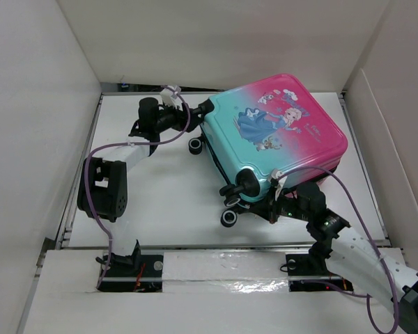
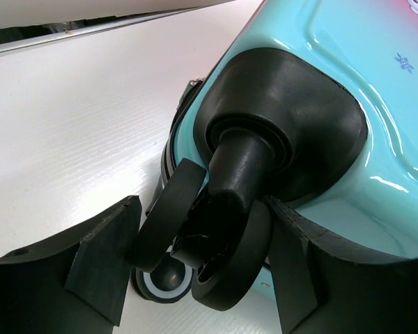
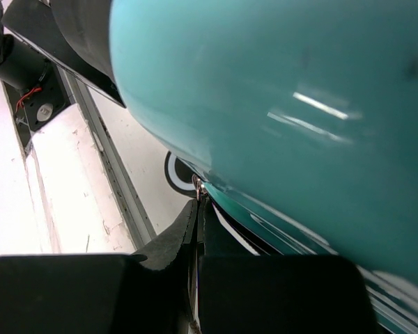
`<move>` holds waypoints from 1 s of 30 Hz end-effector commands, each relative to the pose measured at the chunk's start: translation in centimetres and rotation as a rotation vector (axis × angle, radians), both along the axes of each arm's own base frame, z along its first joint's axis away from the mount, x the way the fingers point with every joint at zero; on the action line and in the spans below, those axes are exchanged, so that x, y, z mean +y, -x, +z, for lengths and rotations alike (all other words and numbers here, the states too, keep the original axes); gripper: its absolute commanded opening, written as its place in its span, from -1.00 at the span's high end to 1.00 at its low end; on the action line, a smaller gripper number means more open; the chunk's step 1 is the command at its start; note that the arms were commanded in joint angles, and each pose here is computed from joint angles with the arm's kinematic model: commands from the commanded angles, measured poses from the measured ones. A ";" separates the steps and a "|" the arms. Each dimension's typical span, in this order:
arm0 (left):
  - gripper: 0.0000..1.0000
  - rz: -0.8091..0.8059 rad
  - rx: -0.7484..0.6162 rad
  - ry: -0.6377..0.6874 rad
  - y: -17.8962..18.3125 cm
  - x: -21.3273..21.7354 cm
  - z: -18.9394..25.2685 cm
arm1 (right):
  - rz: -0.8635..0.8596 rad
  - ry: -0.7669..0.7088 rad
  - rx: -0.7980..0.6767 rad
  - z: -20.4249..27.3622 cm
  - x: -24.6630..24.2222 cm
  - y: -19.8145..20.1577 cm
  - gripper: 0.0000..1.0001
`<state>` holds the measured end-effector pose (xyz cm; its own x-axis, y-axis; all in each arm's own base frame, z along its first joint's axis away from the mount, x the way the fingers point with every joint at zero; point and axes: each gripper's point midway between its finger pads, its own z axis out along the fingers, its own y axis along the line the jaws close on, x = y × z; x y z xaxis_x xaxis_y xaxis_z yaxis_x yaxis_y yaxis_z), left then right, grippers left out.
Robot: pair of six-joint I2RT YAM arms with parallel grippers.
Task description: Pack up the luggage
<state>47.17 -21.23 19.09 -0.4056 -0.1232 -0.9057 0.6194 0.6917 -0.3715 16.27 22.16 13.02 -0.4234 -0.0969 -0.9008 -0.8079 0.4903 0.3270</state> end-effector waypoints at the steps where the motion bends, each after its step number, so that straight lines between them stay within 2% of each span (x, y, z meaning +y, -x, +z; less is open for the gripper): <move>1: -0.16 -0.073 -0.133 0.054 1.3 -1.1 5.2 | -0.060 -0.044 -0.117 3.3 0.0 -2.2 1.00; 2: -0.05 -0.077 -0.122 0.055 1.6 -1.2 4.6 | -0.062 -0.048 -0.118 3.5 0.0 -2.2 1.00; 5: 0.59 -0.080 -0.097 0.071 2.2 -1.2 3.2 | -0.077 -0.055 -0.122 3.9 -0.1 -2.5 1.00; 6: 0.96 -0.077 -0.099 0.077 2.3 -1.2 3.2 | -0.085 -0.055 -0.125 4.0 -0.2 -2.6 1.00; 7: 1.00 -0.059 -0.082 0.091 2.4 -1.0 2.8 | -0.095 -0.062 -0.131 4.4 -0.2 -2.7 1.00; 10: 1.00 0.016 -0.098 0.123 2.6 -0.1 2.9 | -0.129 -0.059 -0.142 5.1 -0.5 -3.3 1.00; 13: 1.00 0.084 -0.125 0.219 4.5 0.9 3.6 | -0.222 -0.037 -0.153 6.2 -1.8 -5.0 1.00; 15: 1.00 0.119 -0.141 0.291 6.5 1.7 3.7 | -0.274 -0.039 -0.164 7.3 -2.6 -6.6 1.00; 17: 1.00 0.135 -0.149 0.315 8.5 2.1 2.6 | -0.256 -0.066 -0.177 8.5 -2.5 -7.4 1.00; 18: 1.00 0.130 -0.175 0.331 9.6 2.1 3.5 | -0.272 -0.069 -0.175 9.0 -3.0 -8.6 1.00; 21: 1.00 0.160 -0.197 0.329 12.3 3.0 3.0 | -0.246 -0.101 -0.204 11.4 -2.9 -10.7 1.00; 24: 1.00 0.188 -0.189 0.290 13.4 3.6 2.3 | -0.237 -0.101 -0.237 13.4 -3.5 -12.6 1.00; 27: 1.00 0.079 -0.190 0.297 15.2 0.3 3.3 | -0.283 -0.087 -0.249 15.2 -4.9 -13.9 1.00; 29: 1.00 -0.094 -0.174 0.297 18.4 -4.5 3.9 | -0.338 -0.076 -0.274 15.5 -6.5 -13.8 1.00; 30: 1.00 -0.148 -0.188 0.302 19.2 -6.2 4.8 | -0.355 -0.059 -0.240 13.7 -7.0 -13.4 1.00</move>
